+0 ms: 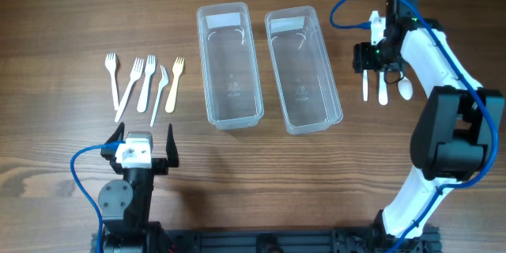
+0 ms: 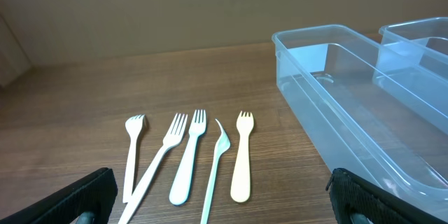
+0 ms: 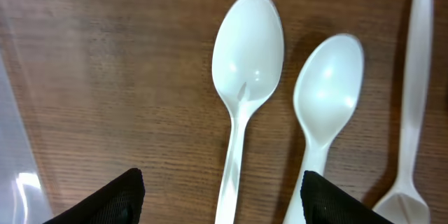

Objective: Pack container
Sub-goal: 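Grasp a white spoon by its handle with the right gripper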

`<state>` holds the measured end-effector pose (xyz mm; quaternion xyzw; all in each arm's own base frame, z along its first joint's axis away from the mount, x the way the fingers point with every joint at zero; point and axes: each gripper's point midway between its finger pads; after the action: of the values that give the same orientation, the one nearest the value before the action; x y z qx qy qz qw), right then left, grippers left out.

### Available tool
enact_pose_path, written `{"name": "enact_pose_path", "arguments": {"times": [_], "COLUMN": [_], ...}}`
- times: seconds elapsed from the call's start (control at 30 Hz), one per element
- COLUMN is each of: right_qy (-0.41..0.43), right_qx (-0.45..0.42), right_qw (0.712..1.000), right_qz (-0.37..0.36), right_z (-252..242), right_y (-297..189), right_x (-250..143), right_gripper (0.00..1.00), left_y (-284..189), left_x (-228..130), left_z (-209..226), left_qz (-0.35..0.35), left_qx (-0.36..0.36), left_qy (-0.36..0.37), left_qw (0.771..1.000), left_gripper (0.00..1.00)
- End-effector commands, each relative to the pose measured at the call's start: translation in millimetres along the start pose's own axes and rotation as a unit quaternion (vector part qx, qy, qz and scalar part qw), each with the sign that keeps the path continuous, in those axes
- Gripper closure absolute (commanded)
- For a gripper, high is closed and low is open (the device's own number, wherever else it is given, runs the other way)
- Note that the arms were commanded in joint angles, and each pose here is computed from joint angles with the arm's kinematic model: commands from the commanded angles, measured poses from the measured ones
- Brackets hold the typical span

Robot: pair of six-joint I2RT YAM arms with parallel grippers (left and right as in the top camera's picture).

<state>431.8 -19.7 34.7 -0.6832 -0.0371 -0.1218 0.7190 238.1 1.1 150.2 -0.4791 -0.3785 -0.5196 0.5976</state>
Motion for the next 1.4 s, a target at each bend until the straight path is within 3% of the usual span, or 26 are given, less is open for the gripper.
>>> {"name": "enact_pose_path", "arguments": {"times": [0.0, 0.67, 0.83, 1.03, 1.17, 1.3, 1.37], "right_qy": [-0.009, 0.015, 0.016, 0.017, 0.018, 0.018, 0.018], "right_qx": [0.004, 0.005, 0.004, 0.002, 0.002, 0.002, 0.002], "right_qw": [1.000, 1.000, 1.000, 0.999, 0.999, 0.999, 0.999], "right_qz": [0.013, 0.007, 0.008, 0.035, 0.037, 0.036, 0.035], "right_z": [3, 1, 0, -1, -1, -1, -1], "right_y": [10, 36, 39, 58, 60, 59, 59], "right_x": [-10, -25, -26, -37, -38, -38, -37], "right_gripper": [0.28, 0.30, 0.37, 0.59, 0.85, 0.96, 0.96], "left_y": [0, 0, 0, 0, 0, 0, 0], "left_x": [-2, -2, -2, -2, -2, -2, -1], "left_z": [-1, -1, -1, -1, -1, -1, -1], "left_qz": [-0.001, -0.001, -0.001, -0.001, -0.001, -0.001, -0.001], "left_qx": [-0.001, -0.001, -0.001, -0.001, -0.001, -0.001, -0.001], "left_qy": [0.009, 0.009, 0.009, 0.009, 0.009, 0.009, 0.009], "left_qw": [1.000, 1.000, 1.000, 1.000, 1.000, 1.000, 1.000], "left_gripper": [0.00, 0.00, 0.00, 0.00, 0.00, 0.00, 0.00]}}
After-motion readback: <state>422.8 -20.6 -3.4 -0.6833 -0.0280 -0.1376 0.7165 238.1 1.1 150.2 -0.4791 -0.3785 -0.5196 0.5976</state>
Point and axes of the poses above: each gripper's point midway between its finger pads, its own y axis out along the fingers, its own z axis along the line the jaws close on, x = y × z, and after that the axes turned 10 degrees about y, right-handed
